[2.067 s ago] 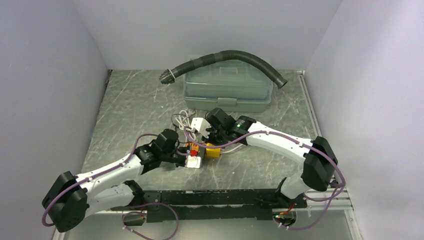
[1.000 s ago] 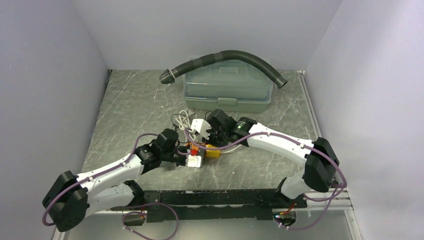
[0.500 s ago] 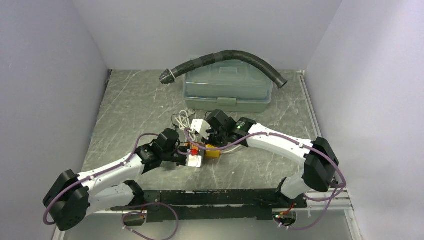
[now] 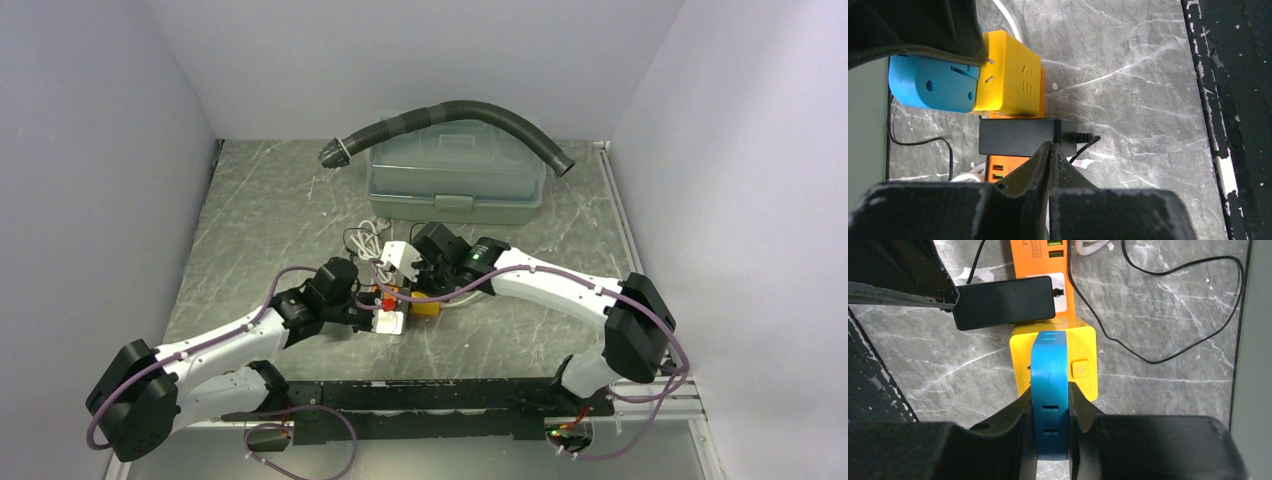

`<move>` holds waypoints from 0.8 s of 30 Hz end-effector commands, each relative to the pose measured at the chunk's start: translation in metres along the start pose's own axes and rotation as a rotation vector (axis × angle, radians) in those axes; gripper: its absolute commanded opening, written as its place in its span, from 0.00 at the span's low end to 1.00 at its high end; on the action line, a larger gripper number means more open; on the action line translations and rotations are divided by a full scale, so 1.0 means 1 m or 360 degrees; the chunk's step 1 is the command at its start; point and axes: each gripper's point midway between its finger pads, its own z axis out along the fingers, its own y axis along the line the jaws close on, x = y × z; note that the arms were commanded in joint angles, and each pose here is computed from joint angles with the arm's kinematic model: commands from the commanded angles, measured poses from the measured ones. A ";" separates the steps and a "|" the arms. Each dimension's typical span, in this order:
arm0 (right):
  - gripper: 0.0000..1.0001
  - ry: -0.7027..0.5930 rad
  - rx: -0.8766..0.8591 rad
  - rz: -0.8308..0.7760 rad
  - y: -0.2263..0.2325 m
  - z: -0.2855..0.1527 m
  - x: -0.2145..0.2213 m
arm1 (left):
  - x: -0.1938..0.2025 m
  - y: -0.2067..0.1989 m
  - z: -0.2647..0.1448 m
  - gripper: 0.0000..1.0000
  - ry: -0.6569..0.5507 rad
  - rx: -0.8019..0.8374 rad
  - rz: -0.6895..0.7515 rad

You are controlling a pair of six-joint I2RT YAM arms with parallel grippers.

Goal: Insert the plug
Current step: Insert the plug into the socket.

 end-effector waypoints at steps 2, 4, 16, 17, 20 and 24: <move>0.00 0.0205 -0.0194 0.0068 0.030 0.015 0.035 | -0.016 0.015 -0.003 0.09 -0.0047 -0.0060 0.0056; 0.22 0.0184 -0.0184 0.0084 0.027 0.012 0.031 | -0.017 0.015 -0.005 0.09 -0.0046 -0.0064 0.0060; 0.92 -0.0061 -0.0007 0.0144 -0.012 -0.018 -0.011 | -0.017 0.014 -0.019 0.10 0.0009 -0.0097 0.0060; 0.96 -0.0078 -0.0003 0.0154 -0.016 -0.022 -0.015 | -0.018 0.015 -0.021 0.10 0.0014 -0.0101 0.0058; 1.00 -0.0156 0.0018 0.0177 -0.026 -0.036 -0.030 | -0.022 0.020 -0.026 0.10 0.0038 -0.0121 0.0054; 1.00 -0.0317 0.0067 0.0222 -0.044 -0.068 -0.054 | -0.026 0.036 -0.039 0.20 0.0117 -0.0214 0.0009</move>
